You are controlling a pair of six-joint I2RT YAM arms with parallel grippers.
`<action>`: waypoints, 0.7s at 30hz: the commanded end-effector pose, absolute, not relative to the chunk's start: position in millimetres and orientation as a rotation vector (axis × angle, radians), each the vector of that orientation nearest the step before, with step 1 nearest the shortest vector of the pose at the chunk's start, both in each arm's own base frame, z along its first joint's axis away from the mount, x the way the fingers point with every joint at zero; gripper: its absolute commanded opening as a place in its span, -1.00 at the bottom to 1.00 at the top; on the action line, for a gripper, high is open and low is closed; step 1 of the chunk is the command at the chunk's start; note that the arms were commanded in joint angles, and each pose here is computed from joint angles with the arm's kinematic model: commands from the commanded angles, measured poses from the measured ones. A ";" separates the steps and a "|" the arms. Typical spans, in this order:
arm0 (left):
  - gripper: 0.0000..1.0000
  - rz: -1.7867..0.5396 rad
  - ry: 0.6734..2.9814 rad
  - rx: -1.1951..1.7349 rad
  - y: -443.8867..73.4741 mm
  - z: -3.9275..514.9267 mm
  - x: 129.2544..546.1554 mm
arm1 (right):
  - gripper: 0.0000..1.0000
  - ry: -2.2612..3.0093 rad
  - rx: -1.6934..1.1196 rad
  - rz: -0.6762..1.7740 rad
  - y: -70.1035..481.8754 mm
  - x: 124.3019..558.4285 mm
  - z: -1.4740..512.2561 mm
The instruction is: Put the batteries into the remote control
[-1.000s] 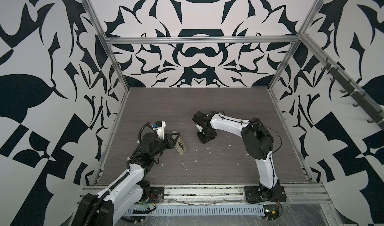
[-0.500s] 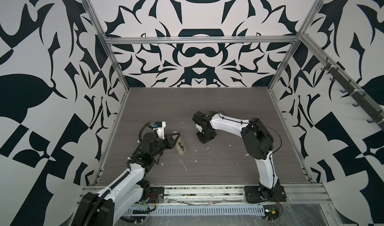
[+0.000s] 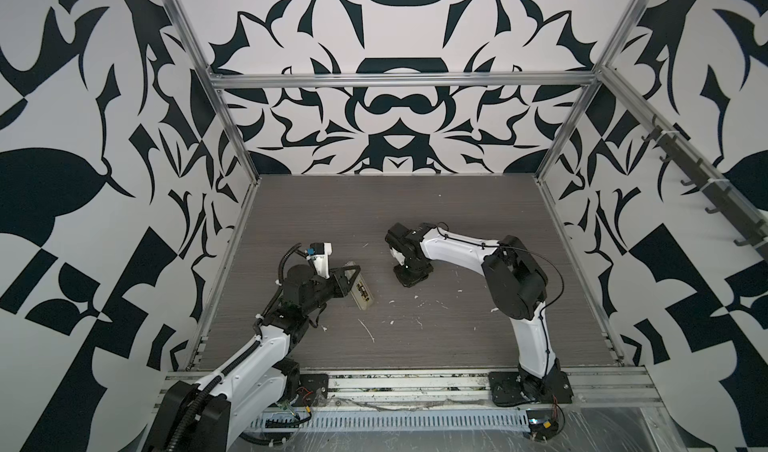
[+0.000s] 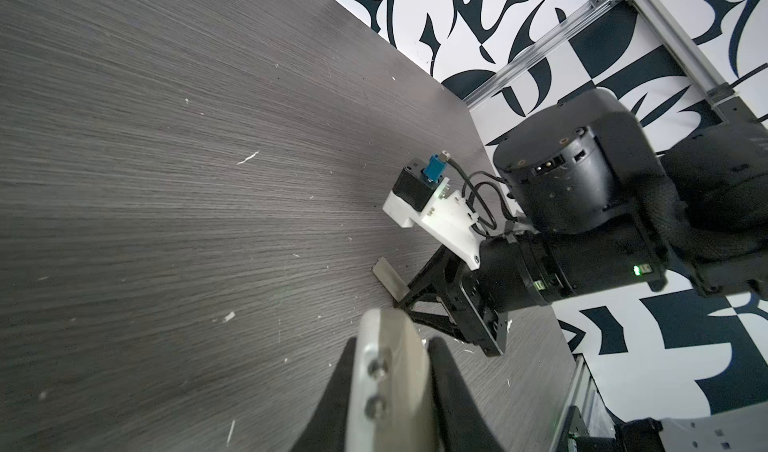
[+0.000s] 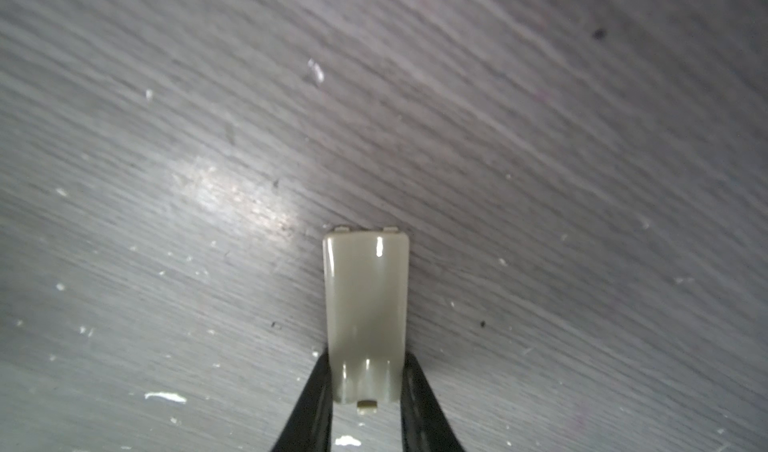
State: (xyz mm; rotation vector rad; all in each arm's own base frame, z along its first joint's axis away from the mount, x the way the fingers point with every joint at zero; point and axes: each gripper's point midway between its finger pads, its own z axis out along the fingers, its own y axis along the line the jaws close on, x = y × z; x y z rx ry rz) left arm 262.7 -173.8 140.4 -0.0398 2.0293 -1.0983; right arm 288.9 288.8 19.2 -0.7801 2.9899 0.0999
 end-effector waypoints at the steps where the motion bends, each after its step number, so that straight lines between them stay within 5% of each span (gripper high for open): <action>1: -1.00 -1.124 1.971 -0.028 -176.4 156.8 268.1 | -0.57 2.976 -0.780 0.066 279.9 288.9 26.0; 21: -1.00 -1.236 1.861 -0.078 -183.5 180.9 280.4 | -0.73 2.746 -0.927 0.213 291.2 251.9 147.6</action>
